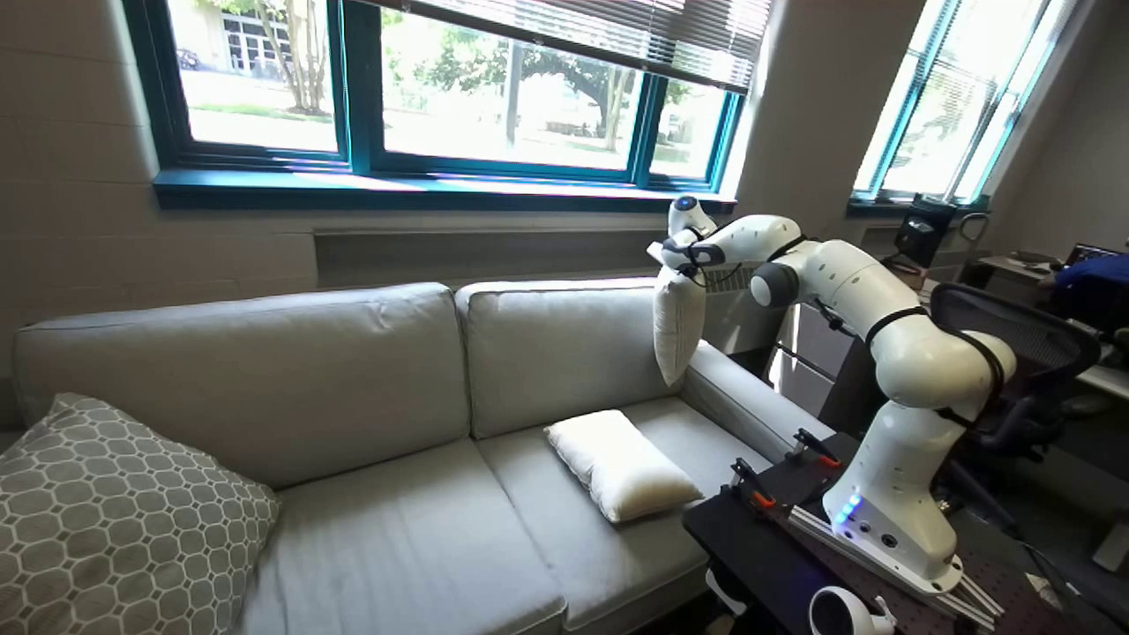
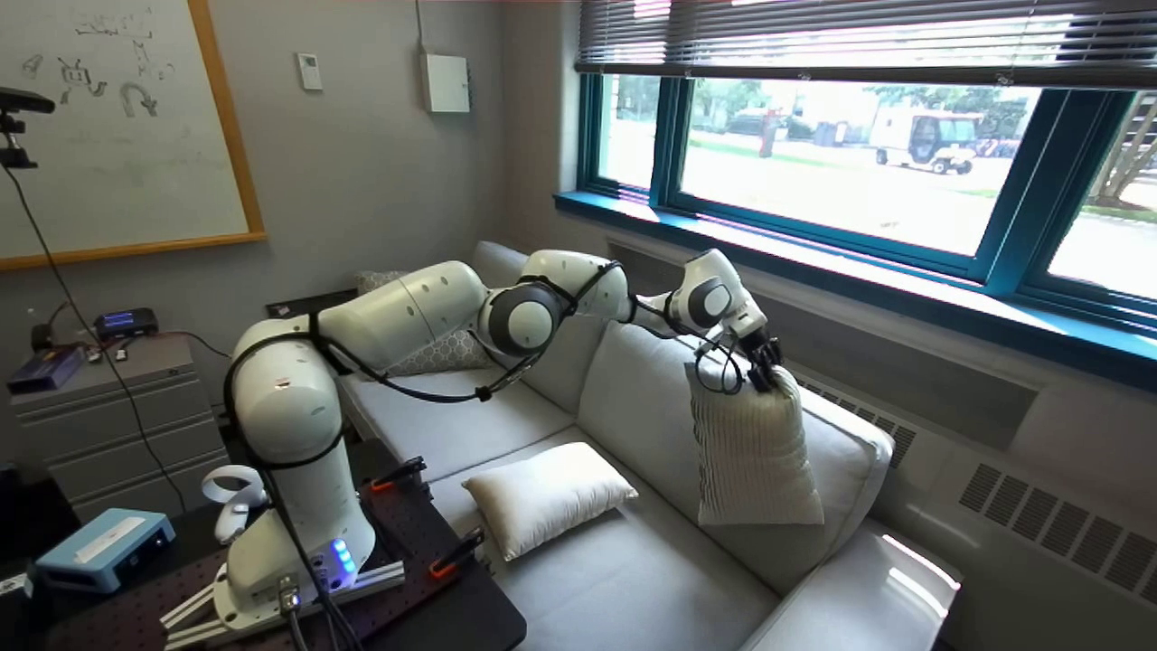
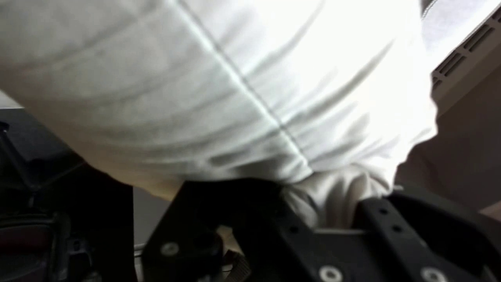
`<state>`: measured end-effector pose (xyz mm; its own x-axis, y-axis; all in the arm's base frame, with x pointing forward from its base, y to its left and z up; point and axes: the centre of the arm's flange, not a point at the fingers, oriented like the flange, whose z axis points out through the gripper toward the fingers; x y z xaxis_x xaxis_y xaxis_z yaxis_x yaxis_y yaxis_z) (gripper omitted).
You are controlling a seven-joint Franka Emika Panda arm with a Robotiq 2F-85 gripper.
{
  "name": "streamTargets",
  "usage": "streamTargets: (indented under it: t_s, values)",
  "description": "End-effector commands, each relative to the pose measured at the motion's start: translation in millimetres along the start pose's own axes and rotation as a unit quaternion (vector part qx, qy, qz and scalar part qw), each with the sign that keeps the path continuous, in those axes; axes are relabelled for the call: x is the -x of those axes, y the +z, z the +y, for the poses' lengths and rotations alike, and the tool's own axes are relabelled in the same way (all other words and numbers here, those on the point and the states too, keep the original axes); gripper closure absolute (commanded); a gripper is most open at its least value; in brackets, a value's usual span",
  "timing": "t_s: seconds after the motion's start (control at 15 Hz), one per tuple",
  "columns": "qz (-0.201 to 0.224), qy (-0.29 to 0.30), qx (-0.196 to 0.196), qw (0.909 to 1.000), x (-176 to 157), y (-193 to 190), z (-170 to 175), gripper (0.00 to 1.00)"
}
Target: Arrange the small pillows on the right side of the couch
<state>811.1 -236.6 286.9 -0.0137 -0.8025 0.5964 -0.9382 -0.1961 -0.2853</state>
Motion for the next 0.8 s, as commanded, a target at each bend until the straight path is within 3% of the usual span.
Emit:
streamTargets:
  t_s: [0.0,0.4,0.6,0.73]
  values:
    - [0.029,-0.060,0.005,0.9978,18.9,11.8,57.5,0.94]
    - [0.011,-0.105,0.079,0.9912,85.3,90.9,130.9,0.95]
    - [0.008,-0.109,0.101,0.9888,109.5,104.5,161.4,0.94]
    - [0.016,-0.103,0.091,0.9904,118.7,97.4,162.9,0.94]
